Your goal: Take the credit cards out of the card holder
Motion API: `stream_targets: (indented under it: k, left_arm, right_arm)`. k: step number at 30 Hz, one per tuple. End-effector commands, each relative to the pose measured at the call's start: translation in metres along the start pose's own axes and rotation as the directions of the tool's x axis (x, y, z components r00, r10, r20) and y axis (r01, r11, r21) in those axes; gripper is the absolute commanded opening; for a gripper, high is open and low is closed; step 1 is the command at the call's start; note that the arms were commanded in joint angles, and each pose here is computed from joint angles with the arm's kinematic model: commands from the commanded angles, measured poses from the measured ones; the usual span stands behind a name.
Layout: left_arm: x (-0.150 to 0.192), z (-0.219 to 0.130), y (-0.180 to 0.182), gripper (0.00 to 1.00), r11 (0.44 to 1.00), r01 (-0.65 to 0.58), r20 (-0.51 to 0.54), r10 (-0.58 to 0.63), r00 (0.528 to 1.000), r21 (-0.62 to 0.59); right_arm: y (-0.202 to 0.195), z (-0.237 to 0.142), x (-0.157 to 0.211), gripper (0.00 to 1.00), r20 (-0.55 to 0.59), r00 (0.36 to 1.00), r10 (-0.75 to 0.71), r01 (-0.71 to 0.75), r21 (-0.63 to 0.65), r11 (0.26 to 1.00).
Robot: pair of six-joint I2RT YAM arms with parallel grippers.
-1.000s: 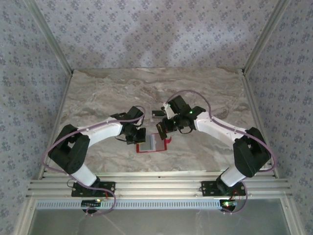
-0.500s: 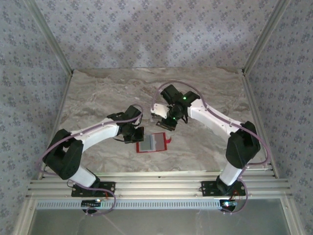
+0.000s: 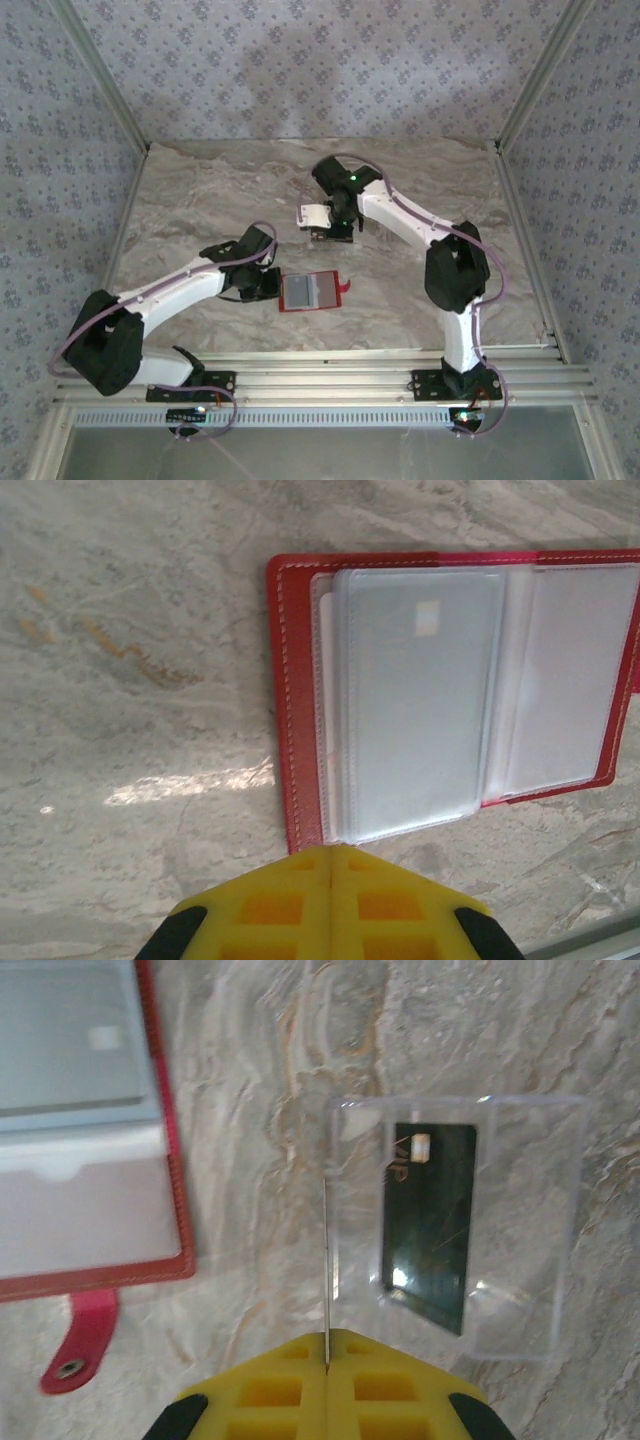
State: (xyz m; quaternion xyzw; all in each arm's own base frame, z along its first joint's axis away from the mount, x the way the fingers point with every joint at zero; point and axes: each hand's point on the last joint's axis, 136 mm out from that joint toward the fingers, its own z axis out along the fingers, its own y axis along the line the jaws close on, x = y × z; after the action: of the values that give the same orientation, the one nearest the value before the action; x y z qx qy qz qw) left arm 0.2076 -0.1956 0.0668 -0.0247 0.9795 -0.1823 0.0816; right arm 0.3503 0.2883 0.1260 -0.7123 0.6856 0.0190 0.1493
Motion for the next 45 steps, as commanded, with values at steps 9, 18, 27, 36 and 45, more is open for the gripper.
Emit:
stream_targets:
  k: [9,18,27,36,45]
  left_arm:
    - [0.003,-0.011,0.017,0.07,0.998,0.049,0.027,-0.049,0.998,-0.025]
    - [0.001,-0.015,0.023,0.08,0.998,0.064,0.035,-0.063,0.997,-0.028]
    - [0.0,-0.014,0.023,0.08,0.997,0.068,0.031,-0.067,0.997,-0.024]
    - [0.001,-0.015,0.022,0.08,0.997,0.07,0.032,-0.07,0.997,-0.019]
    - [-0.001,-0.015,0.021,0.08,0.997,0.069,0.033,-0.068,0.997,-0.017]
  right_arm:
    - [-0.024,0.018,-0.005,0.0,-0.06,0.993,-0.106,0.104,-0.038,0.994]
    - [-0.03,0.032,-0.006,0.0,-0.067,0.99,-0.123,0.12,-0.051,0.991]
    - [-0.016,0.054,0.005,0.0,-0.082,0.991,-0.107,0.094,-0.144,0.985]
    - [-0.003,0.06,0.009,0.06,-0.08,0.993,-0.09,0.072,-0.208,0.975]
    - [-0.034,0.034,-0.002,0.23,-0.056,0.995,-0.077,0.074,-0.05,0.996]
